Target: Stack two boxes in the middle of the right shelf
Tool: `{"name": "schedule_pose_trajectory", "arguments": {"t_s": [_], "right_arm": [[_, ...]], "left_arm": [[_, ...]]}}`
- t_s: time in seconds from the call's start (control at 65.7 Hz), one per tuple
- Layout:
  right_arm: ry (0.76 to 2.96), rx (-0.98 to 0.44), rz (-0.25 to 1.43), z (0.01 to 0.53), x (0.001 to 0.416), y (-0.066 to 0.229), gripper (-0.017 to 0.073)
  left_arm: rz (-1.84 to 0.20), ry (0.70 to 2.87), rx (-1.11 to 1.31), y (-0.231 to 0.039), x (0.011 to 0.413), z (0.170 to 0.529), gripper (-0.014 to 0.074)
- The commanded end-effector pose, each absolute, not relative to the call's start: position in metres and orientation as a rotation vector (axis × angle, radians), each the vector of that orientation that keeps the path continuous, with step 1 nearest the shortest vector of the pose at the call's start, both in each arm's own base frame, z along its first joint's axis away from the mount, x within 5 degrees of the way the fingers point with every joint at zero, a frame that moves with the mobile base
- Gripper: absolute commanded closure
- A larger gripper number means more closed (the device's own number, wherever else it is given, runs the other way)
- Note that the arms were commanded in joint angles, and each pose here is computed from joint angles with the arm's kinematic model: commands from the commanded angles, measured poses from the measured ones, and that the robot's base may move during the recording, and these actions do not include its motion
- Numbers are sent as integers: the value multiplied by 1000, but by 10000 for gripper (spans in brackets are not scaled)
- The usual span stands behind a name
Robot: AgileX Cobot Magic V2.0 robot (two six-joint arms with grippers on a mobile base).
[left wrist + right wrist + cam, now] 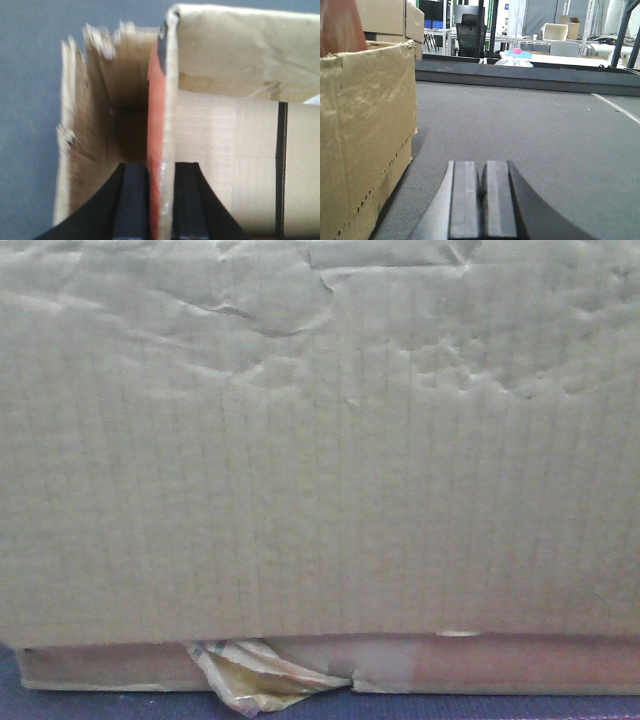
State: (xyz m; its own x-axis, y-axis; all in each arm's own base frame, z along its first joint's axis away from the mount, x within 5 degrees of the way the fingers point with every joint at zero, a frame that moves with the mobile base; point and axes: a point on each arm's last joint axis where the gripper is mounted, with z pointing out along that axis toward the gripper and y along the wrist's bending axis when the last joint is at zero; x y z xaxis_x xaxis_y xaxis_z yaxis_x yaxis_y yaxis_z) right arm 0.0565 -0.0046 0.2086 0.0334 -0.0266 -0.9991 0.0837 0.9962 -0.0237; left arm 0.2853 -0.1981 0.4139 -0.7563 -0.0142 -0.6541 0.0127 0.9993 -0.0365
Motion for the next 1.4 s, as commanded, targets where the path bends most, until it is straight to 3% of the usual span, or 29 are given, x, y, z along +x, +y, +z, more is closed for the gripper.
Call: {"name": "schedule_pose_trajectory", "arguments": {"t_s": [0.0, 0.198, 0.67, 1.096, 1.293, 1.385], "right_arm": [[1520, 48, -87, 210, 56, -5, 721], [1520, 48, -87, 210, 56, -5, 721], [1520, 48, -87, 210, 56, -5, 721], [1520, 48, -87, 210, 56, -5, 721], [1520, 48, -87, 210, 56, -5, 721], [1520, 48, -87, 210, 56, -5, 721]], "left_arm": [[-86, 2464, -3, -207, 287, 402, 704], [-103, 2552, -9, -214, 292, 381, 704], [-88, 2674, -49, -203, 296, 352, 704], [-100, 2670, -47, -204, 297, 351, 696], [-90, 2675, -47, -204, 298, 350, 459], [-89, 2673, -46, -204, 298, 350, 389]]}}
